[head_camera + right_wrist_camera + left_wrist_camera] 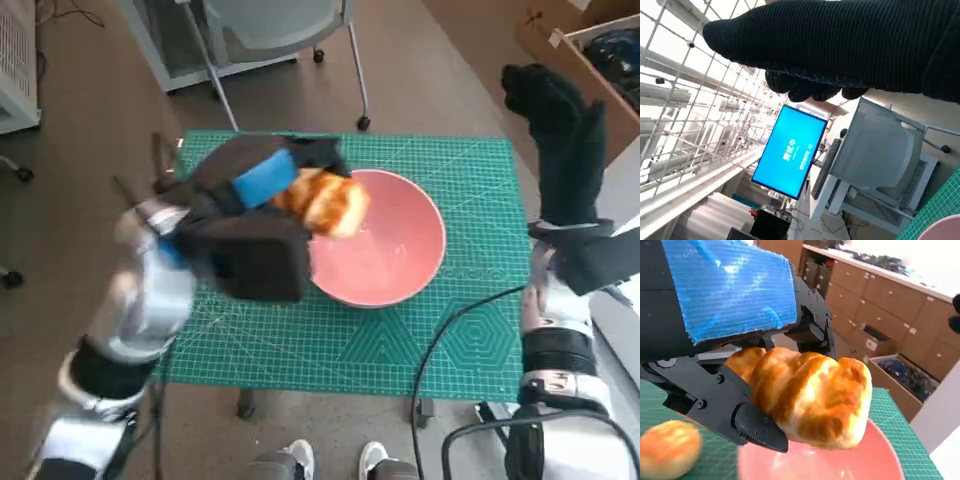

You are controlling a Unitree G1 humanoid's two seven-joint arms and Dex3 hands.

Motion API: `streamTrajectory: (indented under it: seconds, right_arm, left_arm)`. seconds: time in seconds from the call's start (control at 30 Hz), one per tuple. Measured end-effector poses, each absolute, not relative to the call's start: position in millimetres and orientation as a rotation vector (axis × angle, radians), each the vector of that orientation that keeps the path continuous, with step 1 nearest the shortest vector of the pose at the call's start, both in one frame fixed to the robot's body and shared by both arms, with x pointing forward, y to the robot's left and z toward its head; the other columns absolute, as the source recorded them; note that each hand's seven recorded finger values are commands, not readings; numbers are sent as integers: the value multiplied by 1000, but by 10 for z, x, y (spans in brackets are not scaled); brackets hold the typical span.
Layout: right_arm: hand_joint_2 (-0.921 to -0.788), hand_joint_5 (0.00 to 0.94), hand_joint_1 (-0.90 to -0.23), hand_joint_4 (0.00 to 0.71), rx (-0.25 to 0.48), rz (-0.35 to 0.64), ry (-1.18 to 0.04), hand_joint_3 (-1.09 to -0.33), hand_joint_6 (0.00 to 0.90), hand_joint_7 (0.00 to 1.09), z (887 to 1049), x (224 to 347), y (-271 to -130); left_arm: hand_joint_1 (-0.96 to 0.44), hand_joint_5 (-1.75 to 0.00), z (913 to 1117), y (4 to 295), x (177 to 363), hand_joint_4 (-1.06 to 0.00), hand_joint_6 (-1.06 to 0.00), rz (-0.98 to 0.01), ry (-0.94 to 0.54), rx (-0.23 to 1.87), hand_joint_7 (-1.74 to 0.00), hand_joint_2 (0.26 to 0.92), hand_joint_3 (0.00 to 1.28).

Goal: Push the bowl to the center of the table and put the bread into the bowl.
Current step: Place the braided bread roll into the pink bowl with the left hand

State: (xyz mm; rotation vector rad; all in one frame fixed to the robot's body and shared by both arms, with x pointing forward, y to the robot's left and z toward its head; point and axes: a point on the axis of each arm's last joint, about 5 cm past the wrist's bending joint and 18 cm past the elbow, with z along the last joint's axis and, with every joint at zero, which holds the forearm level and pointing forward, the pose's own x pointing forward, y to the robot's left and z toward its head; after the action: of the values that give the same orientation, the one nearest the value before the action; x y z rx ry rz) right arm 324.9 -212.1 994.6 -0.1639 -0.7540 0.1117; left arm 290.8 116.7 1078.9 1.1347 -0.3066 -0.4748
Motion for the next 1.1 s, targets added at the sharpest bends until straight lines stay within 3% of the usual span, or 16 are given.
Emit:
streamTrajectory:
  seconds: [0.37, 0.5, 0.53, 0.57, 0.67, 0.8, 1.1]
  right_arm:
    - [-921, 1, -694, 158, -170, 98, -753, -886, 258, 47, 9918, 3222, -2145]
    - [-921, 1, -695, 156, -173, 92, -752, -888, 257, 50, 9903, 3206, -2161]
    - [-921, 2, -695, 158, -174, 89, -750, -888, 259, 52, 9898, 3202, -2167]
    - [-921, 3, -695, 159, -174, 86, -750, -888, 260, 53, 9896, 3199, -2172]
    - [-921, 4, -694, 162, -175, 80, -752, -888, 262, 56, 9897, 3192, -2181]
    - [-921, 5, -688, 164, -172, 72, -756, -888, 263, 59, 9903, 3190, -2181]
    - [-921, 4, -675, 166, -167, 63, -747, -890, 261, 65, 9894, 3188, -2183]
  left_arm:
    - [1, -1123, 10476, 871, 3135, -725, -670, -571, -288, 1157, -1132, 918, 34]
    - [1, -1238, 10368, 855, 3193, -613, -573, -592, -255, 1162, -1231, 920, 122]
    - [8, -971, 10346, 855, 3203, -446, -401, -595, -244, 1161, -1025, 874, 133]
    - [12, -711, 10326, 856, 3212, -384, -314, -598, -232, 1159, -846, 837, 154]
    - [-29, -250, 10296, 861, 3225, -198, -162, -603, -202, 1157, -552, 749, 179]
    - [-132, -66, 10288, 871, 3232, -81, -99, -615, -160, 1160, -389, 697, 161]
    - [-383, -1, 10285, 897, 3234, -2, -28, -668, -113, 1190, -237, 719, 71]
